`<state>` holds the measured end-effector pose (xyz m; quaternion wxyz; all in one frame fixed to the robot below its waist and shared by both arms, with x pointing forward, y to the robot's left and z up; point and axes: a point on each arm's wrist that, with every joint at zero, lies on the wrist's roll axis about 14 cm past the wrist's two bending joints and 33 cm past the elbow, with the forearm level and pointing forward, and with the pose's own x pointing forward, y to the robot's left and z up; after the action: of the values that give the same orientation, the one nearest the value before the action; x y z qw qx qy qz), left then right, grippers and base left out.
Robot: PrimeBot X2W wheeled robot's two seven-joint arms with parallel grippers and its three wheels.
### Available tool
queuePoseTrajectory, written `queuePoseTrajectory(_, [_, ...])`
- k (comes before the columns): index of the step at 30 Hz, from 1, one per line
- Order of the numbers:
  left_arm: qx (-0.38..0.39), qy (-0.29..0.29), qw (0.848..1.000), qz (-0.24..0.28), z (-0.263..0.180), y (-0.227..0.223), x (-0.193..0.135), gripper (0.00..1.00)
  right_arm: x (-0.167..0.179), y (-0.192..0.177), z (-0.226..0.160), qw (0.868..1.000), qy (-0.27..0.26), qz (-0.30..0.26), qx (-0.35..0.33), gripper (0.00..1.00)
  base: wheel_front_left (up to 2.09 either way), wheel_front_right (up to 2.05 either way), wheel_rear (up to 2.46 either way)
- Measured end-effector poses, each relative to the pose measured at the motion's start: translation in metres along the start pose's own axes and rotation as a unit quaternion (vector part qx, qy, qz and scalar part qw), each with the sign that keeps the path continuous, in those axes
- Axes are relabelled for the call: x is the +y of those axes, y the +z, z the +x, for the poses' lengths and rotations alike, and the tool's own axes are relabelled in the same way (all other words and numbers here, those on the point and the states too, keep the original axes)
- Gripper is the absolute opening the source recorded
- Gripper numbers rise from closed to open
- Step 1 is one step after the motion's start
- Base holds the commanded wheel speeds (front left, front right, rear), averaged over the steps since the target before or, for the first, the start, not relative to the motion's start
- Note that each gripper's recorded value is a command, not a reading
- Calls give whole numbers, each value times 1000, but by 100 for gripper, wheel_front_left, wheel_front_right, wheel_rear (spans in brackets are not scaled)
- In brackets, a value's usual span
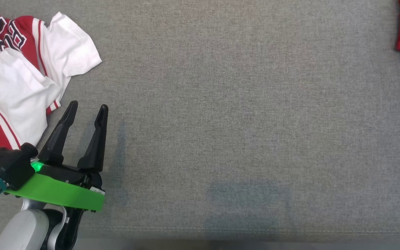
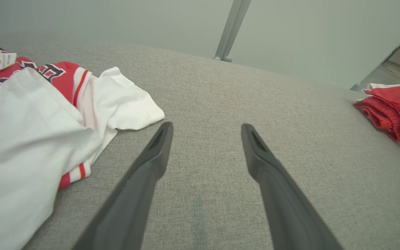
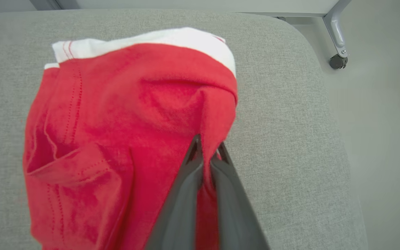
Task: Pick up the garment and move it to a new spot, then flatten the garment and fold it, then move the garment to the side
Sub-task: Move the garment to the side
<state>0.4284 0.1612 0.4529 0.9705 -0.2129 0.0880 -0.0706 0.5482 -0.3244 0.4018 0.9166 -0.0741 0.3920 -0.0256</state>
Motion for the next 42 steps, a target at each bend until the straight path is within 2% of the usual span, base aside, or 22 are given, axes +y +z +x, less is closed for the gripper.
queuePoseTrajectory(4, [14, 0, 1000, -5, 5, -10, 2, 100, -18, -7, 6, 999, -28, -19, 13, 0, 0, 0, 0])
queuePoseTrajectory(8, [24, 0, 1000, -8, 10, -18, 4, 100, -22, -11, 14, 999, -36, -24, 19, 0, 0, 0, 0])
queuePoseTrajectory(9, [25, -1, 1000, -9, 12, -19, 3, 100, -23, -13, 16, 999, -39, -29, 20, 5, 0, 0, 0])
queuePoseTrajectory(10, [24, -2, 1000, -9, 13, -19, 3, 100, -24, -15, 18, 998, -42, -32, 21, 32, 0, 0, 0])
queuePoseTrajectory(11, [25, -3, 1000, -10, 14, -20, 3, 100, -25, -17, 20, 998, -45, -30, 23, 96, 0, 0, 0])
queuePoseTrajectory(12, [26, -3, 1000, -9, 15, -21, 3, 100, -25, -22, 23, 998, -47, -28, 27, 100, 0, 0, 0])
queuePoseTrajectory(19, [28, 0, 1000, -9, 20, -25, 6, 100, -17, -40, 29, 998, -45, -33, 37, 100, 0, 0, 0])
queuePoseTrajectory(34, [11, -27, 999, -16, 28, -17, -16, 100, -17, -33, 14, 998, -48, -45, 8, 100, 0, 0, 0])
queuePoseTrajectory(42, [3, -19, 1000, -12, 21, -10, -14, 100, 13, -34, 14, 999, -16, -44, -6, 100, 0, 0, 0])
